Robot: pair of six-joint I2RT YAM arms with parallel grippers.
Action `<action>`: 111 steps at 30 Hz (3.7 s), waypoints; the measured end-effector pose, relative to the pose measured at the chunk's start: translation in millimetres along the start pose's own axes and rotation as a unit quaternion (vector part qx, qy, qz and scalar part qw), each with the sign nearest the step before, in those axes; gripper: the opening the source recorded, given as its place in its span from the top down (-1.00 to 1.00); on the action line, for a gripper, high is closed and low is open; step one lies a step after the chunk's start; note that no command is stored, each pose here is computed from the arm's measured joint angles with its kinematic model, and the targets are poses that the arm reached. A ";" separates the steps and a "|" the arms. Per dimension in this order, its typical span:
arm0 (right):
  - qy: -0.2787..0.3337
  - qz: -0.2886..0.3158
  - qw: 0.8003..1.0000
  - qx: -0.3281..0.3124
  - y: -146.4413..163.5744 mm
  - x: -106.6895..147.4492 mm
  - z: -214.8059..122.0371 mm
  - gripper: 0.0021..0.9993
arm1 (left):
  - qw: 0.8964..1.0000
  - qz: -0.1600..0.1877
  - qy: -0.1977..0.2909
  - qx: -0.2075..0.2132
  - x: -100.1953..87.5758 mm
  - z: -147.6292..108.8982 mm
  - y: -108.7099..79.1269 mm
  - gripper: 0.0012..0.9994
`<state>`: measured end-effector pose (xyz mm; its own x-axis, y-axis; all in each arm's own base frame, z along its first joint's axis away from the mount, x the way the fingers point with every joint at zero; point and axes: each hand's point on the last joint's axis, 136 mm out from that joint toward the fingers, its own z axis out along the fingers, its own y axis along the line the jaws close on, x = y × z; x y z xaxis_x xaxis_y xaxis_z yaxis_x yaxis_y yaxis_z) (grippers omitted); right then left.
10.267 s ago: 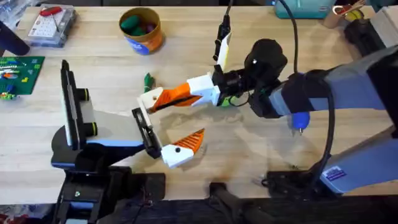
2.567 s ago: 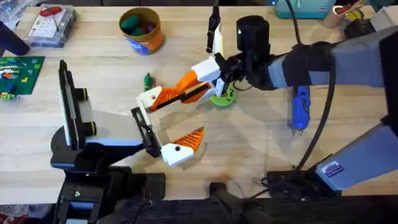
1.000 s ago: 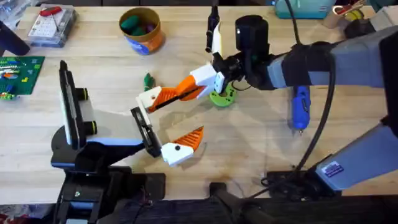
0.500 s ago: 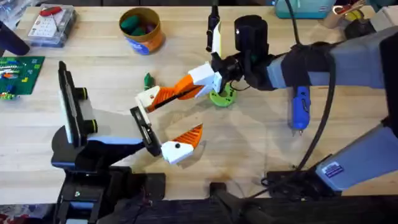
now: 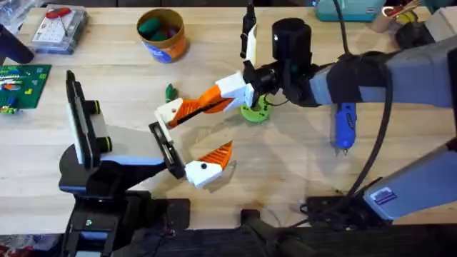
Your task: Pick up the gripper from the table and insert it into the empty holder that is missing its gripper. Then pick up a screw, insert it into the mounting hole, and use the screwdriver to tighten it. Finally, clean up the table by picking up the vegetable and placing it into the bucket.
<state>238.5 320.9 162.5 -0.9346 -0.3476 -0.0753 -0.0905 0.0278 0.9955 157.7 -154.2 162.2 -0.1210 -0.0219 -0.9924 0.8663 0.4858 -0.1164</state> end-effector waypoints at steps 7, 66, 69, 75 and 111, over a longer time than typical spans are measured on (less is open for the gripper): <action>-0.020 -0.002 1.000 0.008 2.7 4.3 -2.8 0.99 | 1.000 0.001 0.000 0.009 -0.1 0.0 -3.0 -0.98; -0.126 -0.039 0.991 0.033 5.8 12.9 -1.6 0.99 | 1.000 0.002 0.000 0.013 -0.5 0.0 -4.5 -0.98; -0.127 -0.040 0.991 0.033 5.7 12.8 -0.8 0.99 | 1.000 0.002 -0.001 0.013 -0.5 0.0 -4.4 -0.98; -0.132 -0.041 0.990 0.036 5.3 11.5 2.8 0.99 | 1.000 0.002 -0.001 0.005 -0.5 -0.1 -1.9 -0.98; -0.149 -0.038 0.987 0.046 2.2 10.4 9.2 -0.96 | 1.000 0.008 -0.002 0.020 -1.8 -0.1 -6.9 -0.98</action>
<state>225.4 326.0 163.4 -0.9822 -0.0612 -0.1775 -0.1830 0.1023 0.9778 152.0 -157.4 164.8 -0.1044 -0.0184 -0.9944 0.8865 0.4515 -0.1014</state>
